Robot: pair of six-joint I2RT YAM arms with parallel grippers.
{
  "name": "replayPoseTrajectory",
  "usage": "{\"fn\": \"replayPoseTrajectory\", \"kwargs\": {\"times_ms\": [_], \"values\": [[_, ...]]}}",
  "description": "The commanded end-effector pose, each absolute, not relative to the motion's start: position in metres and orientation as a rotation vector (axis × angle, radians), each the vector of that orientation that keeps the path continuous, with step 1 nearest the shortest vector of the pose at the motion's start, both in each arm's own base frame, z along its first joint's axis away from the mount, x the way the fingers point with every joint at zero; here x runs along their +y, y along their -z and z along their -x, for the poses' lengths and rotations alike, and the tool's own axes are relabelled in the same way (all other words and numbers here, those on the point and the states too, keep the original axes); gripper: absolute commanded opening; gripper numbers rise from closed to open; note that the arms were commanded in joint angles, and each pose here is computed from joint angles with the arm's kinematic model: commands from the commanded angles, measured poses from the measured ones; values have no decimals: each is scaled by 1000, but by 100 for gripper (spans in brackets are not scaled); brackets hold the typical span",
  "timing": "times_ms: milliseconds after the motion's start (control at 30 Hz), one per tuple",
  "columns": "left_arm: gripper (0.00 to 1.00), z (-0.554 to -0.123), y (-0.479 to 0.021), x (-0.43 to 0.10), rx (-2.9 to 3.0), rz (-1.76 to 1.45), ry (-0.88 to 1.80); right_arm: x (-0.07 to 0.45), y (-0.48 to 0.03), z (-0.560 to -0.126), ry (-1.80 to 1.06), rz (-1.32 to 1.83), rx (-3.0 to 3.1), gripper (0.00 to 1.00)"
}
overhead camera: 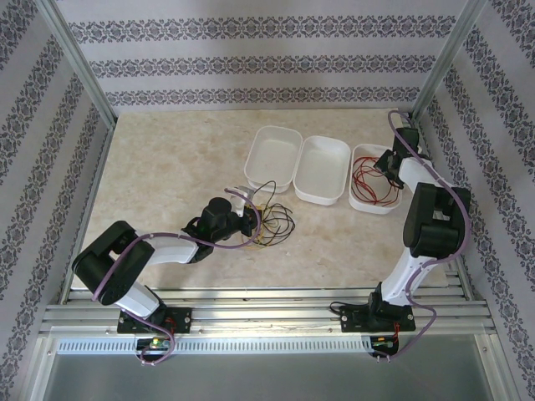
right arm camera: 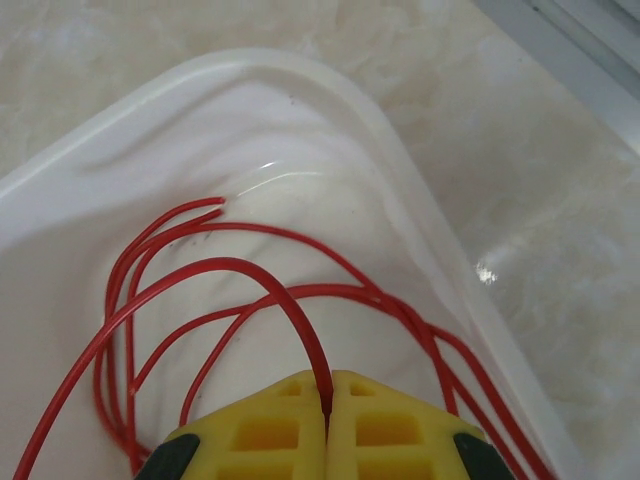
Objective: Untangle the cables
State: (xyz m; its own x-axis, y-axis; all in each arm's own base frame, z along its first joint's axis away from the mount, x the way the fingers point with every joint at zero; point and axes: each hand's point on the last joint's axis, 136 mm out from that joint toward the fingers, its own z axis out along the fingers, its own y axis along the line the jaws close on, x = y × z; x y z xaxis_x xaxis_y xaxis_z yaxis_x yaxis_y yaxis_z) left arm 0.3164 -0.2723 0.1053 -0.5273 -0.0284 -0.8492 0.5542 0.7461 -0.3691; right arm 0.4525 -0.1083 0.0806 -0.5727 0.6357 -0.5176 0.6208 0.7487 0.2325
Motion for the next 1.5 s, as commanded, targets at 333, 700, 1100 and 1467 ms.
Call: {"fn": "replayPoseTrajectory", "kwargs": {"times_ms": [333,700,1100,1467], "values": [[13,-316,-108,-281,1994,-394,819,-127,-111,-450,101,-880,2346,35],[13,-314,-108,-279,1988,-387,820,-117,-154,-424,84,-827,2287,42],[13,-314,-114,-279,1971,-387,827,-20,-199,-368,-195,-535,2238,46],[14,-306,-116,-281,1962,-503,801,111,-203,-326,-589,18,2194,61]]}}
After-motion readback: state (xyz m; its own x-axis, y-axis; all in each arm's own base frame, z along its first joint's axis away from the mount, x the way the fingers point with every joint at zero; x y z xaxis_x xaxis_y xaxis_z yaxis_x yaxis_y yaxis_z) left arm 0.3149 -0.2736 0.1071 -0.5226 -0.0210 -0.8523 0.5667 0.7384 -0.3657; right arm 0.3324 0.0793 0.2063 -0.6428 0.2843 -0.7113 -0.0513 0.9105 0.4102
